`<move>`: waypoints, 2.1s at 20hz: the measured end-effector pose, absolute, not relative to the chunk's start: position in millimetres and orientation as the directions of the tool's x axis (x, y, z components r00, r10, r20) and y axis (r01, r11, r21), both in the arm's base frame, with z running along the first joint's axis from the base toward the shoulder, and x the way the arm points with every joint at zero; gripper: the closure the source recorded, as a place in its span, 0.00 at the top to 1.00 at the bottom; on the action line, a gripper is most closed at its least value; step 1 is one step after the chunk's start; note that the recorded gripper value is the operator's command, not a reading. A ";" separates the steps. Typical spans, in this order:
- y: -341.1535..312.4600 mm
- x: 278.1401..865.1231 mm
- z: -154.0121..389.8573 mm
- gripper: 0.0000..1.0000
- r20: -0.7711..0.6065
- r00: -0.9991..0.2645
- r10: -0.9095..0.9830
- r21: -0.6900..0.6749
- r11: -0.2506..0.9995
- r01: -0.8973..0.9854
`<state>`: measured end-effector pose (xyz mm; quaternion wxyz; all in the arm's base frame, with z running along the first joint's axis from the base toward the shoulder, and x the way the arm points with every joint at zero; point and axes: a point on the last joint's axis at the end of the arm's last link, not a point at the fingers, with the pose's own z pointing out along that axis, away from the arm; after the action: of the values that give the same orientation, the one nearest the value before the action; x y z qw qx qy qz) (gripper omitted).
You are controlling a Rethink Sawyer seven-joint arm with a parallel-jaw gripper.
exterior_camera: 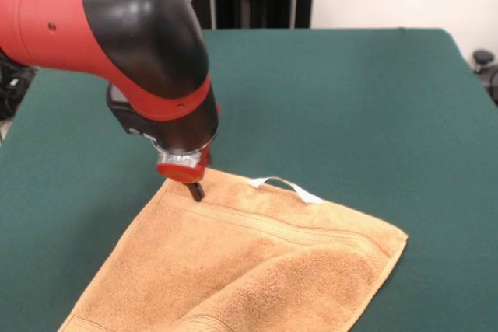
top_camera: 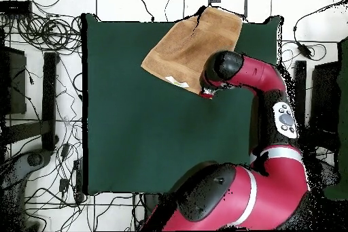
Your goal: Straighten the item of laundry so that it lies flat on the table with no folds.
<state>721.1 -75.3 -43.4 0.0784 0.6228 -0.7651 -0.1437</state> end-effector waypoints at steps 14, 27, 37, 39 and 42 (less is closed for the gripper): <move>-76.5 739.9 -43.6 1.00 -0.038 -0.230 -0.973 0.404 0.195 -0.894; -75.2 745.4 -48.0 0.00 -0.024 -0.229 -0.973 0.428 0.197 -0.882; -74.8 746.2 -51.3 0.00 -0.032 -0.237 -0.971 0.430 0.201 -0.880; -74.8 746.2 -51.4 0.00 -0.032 -0.238 -0.971 0.430 0.201 -0.880; -74.9 746.3 -51.4 0.00 -0.032 -0.238 -0.971 0.430 0.202 -0.880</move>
<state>746.3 -74.9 -51.4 0.1238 0.6046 -0.7652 -0.1832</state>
